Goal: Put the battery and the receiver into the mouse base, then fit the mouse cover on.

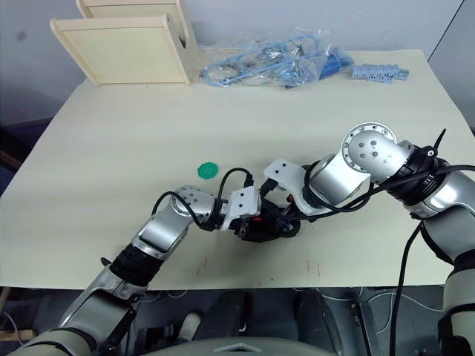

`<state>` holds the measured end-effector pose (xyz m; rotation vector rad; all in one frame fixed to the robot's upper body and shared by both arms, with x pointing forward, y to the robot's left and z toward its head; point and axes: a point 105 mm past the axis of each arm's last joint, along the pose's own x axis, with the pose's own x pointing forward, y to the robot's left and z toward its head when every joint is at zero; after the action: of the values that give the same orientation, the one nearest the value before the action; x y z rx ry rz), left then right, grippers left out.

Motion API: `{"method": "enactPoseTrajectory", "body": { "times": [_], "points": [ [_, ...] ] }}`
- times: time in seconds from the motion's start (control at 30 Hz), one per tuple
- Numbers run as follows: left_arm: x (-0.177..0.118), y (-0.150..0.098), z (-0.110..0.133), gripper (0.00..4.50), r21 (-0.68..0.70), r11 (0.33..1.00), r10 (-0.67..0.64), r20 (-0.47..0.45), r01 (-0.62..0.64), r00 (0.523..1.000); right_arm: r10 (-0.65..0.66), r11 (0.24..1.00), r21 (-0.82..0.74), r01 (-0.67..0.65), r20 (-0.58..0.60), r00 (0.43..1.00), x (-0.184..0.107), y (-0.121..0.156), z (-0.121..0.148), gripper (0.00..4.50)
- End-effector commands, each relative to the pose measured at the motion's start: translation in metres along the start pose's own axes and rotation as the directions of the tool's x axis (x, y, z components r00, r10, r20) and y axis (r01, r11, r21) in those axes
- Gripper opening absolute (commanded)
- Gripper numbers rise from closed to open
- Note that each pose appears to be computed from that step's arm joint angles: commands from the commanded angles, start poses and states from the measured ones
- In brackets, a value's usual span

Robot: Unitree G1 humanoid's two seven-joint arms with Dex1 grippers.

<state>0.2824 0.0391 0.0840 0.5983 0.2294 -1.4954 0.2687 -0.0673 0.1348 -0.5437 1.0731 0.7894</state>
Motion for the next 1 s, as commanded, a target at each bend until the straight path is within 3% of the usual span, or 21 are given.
{"method": "enactPoseTrajectory", "body": {
  "times": [0.03, 0.7, 1.0],
  "points": [
    [0.006, -0.009, -0.014, 3.04, -0.042, 0.999, -0.027, -0.044, 0.025, 0.999, -0.005, 1.0, -0.005, 0.005, -0.048, 0.999, -0.001, -0.004, -0.014, 0.0],
    [0.006, -0.011, -0.014, 3.04, -0.043, 0.998, -0.036, -0.044, 0.034, 0.998, -0.033, 0.999, -0.006, 0.033, 0.055, 0.998, -0.003, -0.006, 0.012, 0.0],
    [0.006, -0.01, -0.015, 3.04, -0.044, 0.998, -0.038, -0.045, 0.036, 0.998, 0.022, 1.0, -0.011, -0.022, 0.014, 1.0, -0.001, 0.001, 0.002, 0.0]
  ]
}}
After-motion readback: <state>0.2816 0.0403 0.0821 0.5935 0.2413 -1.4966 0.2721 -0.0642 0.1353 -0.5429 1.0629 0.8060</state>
